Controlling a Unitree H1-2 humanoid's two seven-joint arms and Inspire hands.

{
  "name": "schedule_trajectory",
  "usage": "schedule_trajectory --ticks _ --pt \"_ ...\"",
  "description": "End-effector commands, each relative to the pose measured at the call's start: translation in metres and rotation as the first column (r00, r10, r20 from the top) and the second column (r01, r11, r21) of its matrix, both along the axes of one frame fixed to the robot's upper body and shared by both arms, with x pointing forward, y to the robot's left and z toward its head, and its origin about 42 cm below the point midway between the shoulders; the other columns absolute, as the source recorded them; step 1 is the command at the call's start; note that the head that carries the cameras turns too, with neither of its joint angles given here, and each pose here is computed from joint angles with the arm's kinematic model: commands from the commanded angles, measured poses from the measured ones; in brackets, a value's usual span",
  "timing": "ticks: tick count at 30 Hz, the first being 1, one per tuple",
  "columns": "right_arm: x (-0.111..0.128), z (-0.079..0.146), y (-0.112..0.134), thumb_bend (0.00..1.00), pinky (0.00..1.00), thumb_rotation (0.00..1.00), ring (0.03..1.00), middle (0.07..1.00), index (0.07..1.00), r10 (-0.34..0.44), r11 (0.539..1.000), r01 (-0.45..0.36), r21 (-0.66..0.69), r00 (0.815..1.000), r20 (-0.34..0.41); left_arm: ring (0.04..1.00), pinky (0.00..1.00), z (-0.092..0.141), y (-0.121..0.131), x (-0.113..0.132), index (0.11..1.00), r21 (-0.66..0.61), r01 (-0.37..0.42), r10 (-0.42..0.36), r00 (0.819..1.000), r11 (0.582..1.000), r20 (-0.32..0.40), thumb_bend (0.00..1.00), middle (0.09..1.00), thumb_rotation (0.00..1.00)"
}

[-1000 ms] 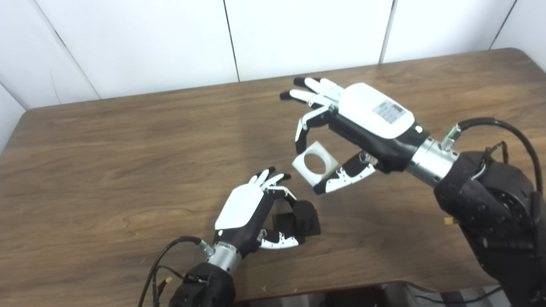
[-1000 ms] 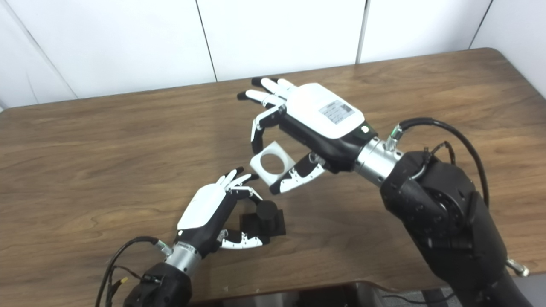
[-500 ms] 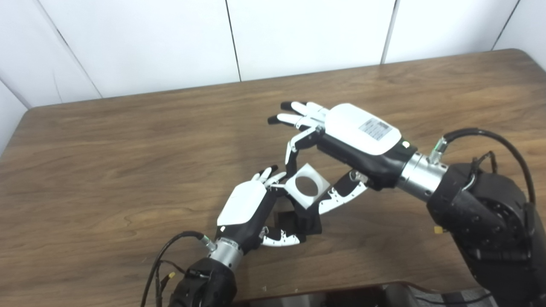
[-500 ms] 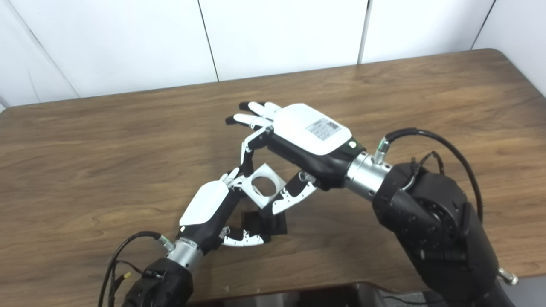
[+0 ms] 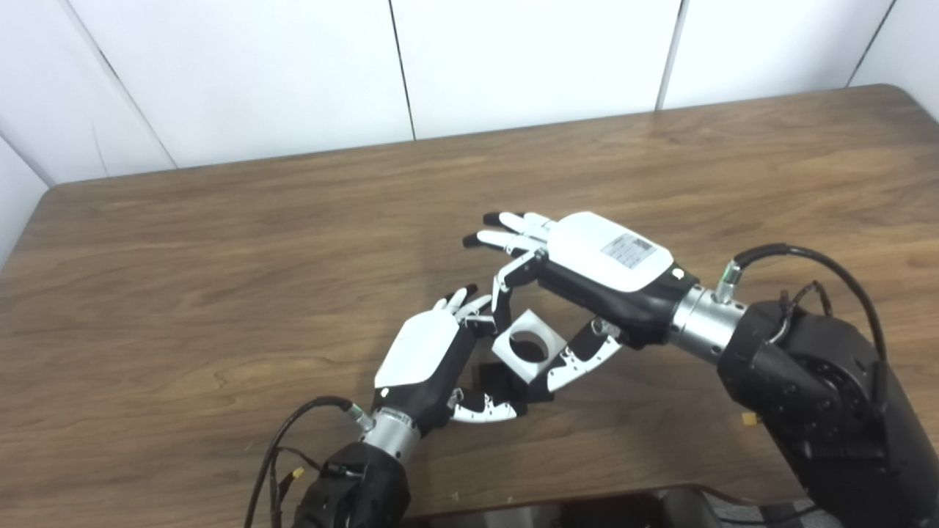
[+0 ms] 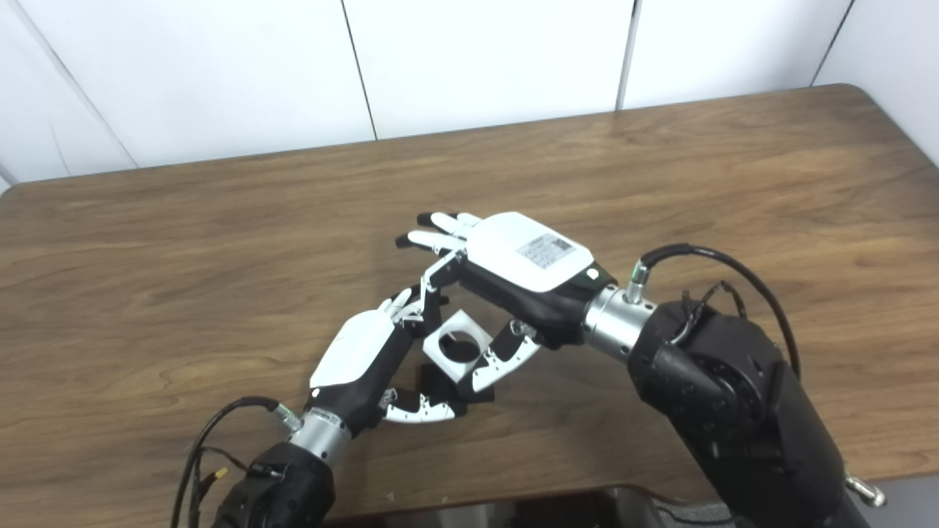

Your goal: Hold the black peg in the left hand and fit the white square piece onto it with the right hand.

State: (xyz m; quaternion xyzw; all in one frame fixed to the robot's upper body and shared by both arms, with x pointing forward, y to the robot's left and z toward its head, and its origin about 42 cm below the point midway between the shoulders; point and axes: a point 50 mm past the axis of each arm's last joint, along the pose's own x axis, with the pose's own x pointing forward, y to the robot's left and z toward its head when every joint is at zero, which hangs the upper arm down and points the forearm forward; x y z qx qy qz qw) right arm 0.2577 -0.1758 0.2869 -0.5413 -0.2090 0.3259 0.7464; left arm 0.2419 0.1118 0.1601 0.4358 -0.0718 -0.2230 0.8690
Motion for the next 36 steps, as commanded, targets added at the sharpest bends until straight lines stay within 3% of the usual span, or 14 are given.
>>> schedule_trajectory --ticks 1,15,36 --pt "0.002 0.008 0.003 0.52 0.99 0.16 1.000 0.939 0.493 0.016 1.000 -0.017 0.014 0.998 0.057 1.000 1.00 0.005 0.002 0.002 0.490 0.023 -0.007 0.006 1.000 1.000 0.023 0.52 0.918 0.07" --pt "0.006 -0.006 0.003 0.52 1.00 0.15 1.000 0.939 0.493 -0.001 1.000 0.001 -0.023 1.000 0.013 1.000 1.00 0.008 0.001 0.000 0.489 0.008 -0.008 0.008 1.000 1.000 0.029 0.52 0.915 0.07" --pt "0.013 -0.014 -0.001 0.52 0.99 0.15 1.000 0.935 0.493 -0.026 1.000 0.026 -0.014 1.000 0.016 1.000 1.00 0.007 -0.002 -0.003 0.489 -0.018 0.000 0.001 1.000 1.000 0.025 0.52 0.905 0.07"
